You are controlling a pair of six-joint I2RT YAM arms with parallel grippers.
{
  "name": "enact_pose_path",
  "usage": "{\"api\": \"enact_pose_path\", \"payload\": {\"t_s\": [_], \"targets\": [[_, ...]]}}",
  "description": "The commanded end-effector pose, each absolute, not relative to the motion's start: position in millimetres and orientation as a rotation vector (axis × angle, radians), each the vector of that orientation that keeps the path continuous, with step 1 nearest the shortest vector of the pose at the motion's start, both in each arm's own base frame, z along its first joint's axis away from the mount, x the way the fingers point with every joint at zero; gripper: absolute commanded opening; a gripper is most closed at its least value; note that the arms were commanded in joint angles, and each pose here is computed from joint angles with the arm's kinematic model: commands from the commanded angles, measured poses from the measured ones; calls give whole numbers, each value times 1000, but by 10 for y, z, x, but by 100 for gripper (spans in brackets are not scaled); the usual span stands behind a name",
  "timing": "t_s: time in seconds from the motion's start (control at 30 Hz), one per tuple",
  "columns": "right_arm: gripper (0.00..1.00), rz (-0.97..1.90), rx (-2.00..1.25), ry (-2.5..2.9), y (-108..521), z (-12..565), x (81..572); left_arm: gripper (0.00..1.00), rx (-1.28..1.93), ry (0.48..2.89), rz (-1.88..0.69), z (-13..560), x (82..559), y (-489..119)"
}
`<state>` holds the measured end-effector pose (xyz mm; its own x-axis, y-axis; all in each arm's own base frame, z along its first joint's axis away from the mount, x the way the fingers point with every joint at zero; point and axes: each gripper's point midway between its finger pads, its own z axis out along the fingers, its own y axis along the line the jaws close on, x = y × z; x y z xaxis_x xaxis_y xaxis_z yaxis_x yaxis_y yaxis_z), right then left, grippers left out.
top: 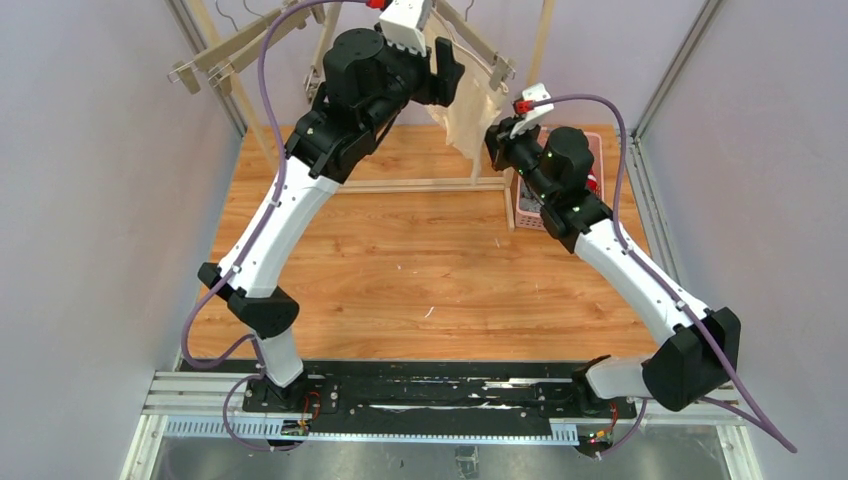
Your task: Remove the underwear clipped to the hanger
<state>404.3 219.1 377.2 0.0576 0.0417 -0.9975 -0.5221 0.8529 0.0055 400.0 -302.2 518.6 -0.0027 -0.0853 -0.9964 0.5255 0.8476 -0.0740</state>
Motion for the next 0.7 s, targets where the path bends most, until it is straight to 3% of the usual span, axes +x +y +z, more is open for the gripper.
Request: {"api": "enact_pose_path", "payload": {"t_s": [0.0,0.23,0.5,0.67], "targets": [[1,417,-456,1428,2290,3793,3950,72,292,1442,-458,5398,4126,-2999],[1,398,-501,1452,2365,3685,3896,75,280,1424,-430,5411,4285,-3062],[0,366,-544,1474,2302,3497,3730,88,241,1391,-316,5435,4441,-2930],[1,351,-564,1486,2249,3394,3638,89,213,1375,-332,5461,4545,-2854]]}}
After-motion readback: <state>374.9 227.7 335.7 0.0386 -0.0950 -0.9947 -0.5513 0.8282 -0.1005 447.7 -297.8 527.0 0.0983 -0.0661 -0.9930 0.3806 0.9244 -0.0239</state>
